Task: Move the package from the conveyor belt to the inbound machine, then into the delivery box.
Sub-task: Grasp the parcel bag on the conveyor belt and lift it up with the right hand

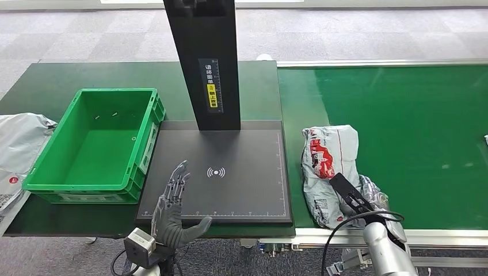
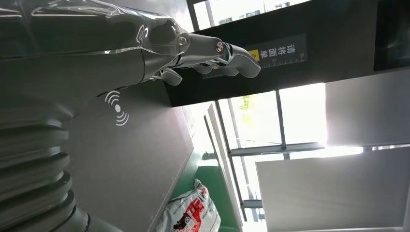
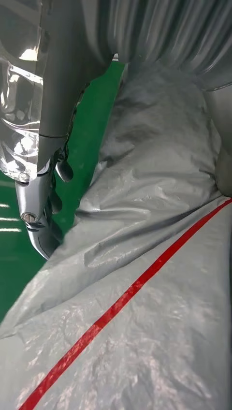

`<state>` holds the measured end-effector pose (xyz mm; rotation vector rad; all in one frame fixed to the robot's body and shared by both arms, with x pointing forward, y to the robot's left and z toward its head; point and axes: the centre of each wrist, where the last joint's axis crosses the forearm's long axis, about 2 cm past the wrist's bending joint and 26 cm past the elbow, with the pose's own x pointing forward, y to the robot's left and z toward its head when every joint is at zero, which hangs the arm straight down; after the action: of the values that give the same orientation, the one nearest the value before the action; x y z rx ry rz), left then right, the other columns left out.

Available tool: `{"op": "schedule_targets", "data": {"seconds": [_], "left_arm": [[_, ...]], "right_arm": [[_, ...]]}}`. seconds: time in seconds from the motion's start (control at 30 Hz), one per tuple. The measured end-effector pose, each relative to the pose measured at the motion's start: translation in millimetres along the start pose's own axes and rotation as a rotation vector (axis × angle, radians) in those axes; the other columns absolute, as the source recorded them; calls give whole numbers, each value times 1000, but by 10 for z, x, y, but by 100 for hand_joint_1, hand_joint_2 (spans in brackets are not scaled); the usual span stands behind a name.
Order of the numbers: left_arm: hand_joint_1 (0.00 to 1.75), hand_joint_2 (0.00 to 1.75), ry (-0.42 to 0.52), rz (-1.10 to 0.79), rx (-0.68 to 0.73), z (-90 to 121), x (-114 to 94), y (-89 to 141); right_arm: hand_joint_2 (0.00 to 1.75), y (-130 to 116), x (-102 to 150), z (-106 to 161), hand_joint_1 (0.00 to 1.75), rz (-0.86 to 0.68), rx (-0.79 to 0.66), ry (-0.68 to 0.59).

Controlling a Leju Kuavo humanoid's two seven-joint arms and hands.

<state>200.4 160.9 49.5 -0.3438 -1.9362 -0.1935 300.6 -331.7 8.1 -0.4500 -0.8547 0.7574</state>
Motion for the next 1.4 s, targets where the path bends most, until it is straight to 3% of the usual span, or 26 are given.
{"op": "schedule_targets", "data": {"seconds": [0.03, 0.07, 0.17, 0.83, 1.07, 1.4], "left_arm": [[0, 175, 2, 1, 6, 7, -1, -1], [0, 175, 4, 1, 10, 17, -3, -3], [0, 175, 11, 1, 18, 45, -7, -9], [0, 175, 25, 14, 67, 85, -16, 7], [0, 175, 23, -6, 67, 90, 27, -15], [0, 175, 19, -9, 58, 101, 38, -22]], "right_arm": [[175, 7, 4, -7, 42, 1, 10, -1], [175, 16, 8, -13, 86, 4, 18, -1], [175, 60, 15, -19, 175, 15, 42, -2], [175, 215, 85, 6, 175, -13, 55, -89], [175, 286, 102, 225, 175, -489, -117, -407], [175, -71, 428, 469, 175, -786, -520, -736]]}}
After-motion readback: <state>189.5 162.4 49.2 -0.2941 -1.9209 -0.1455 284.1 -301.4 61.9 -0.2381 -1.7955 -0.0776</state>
